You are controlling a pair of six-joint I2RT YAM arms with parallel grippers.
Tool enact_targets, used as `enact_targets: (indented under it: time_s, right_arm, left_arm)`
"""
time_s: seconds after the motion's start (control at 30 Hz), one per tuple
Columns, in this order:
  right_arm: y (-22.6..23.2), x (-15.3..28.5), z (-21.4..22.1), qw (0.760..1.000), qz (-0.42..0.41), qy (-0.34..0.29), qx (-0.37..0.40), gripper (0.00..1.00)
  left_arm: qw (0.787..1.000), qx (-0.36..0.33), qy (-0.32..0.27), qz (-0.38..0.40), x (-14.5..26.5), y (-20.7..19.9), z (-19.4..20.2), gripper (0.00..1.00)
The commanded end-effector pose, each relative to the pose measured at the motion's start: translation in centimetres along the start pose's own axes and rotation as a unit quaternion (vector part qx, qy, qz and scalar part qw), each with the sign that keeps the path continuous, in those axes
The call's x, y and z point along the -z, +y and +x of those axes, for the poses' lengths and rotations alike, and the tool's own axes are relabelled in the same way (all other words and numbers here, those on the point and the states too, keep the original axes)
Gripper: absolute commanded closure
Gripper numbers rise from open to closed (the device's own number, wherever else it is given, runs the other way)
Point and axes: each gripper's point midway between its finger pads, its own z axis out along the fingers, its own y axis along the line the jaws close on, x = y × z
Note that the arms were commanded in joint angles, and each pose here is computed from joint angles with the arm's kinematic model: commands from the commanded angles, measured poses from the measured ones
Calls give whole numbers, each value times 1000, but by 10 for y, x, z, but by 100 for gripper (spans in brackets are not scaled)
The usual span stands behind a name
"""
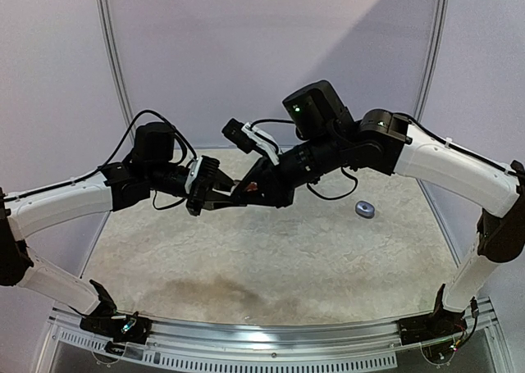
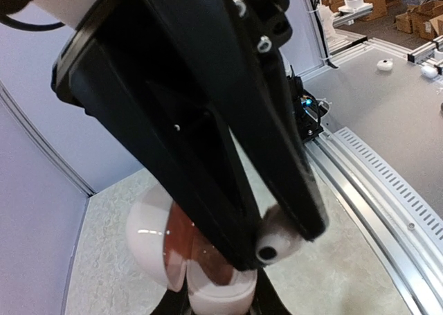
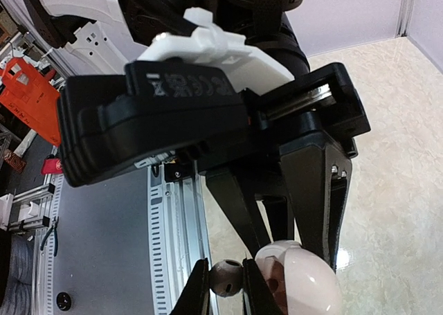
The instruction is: Insert the wireless bluetooth earbuds into the charging case
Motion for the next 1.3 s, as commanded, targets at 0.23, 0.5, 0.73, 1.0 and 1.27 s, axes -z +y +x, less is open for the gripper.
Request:
enact_targets:
  time_s: [0.23,0.5,0.73,1.0,1.27]
  right_arm:
    - [12,31,-27,998,9,-56,24,100]
    - [11,18,-24,998,-5,-53,17,100]
    - [5,13,-8,999,3,-37,17,100]
    - [6,12,-10,999,0,-42,15,100]
    - [3,13,-15,999,8,-48,19,100]
  left_arm:
    - [1000,9,-4,15,-1,-9,-2,100]
    - [1000,14,-7,16,-1,-10,-3,100]
    - [1000,11,-11,11,0,-8,-5,100]
    - [1000,2,-18,7,0,-5,-8,100]
    - [1000,1,-20,10,0,-6,-9,100]
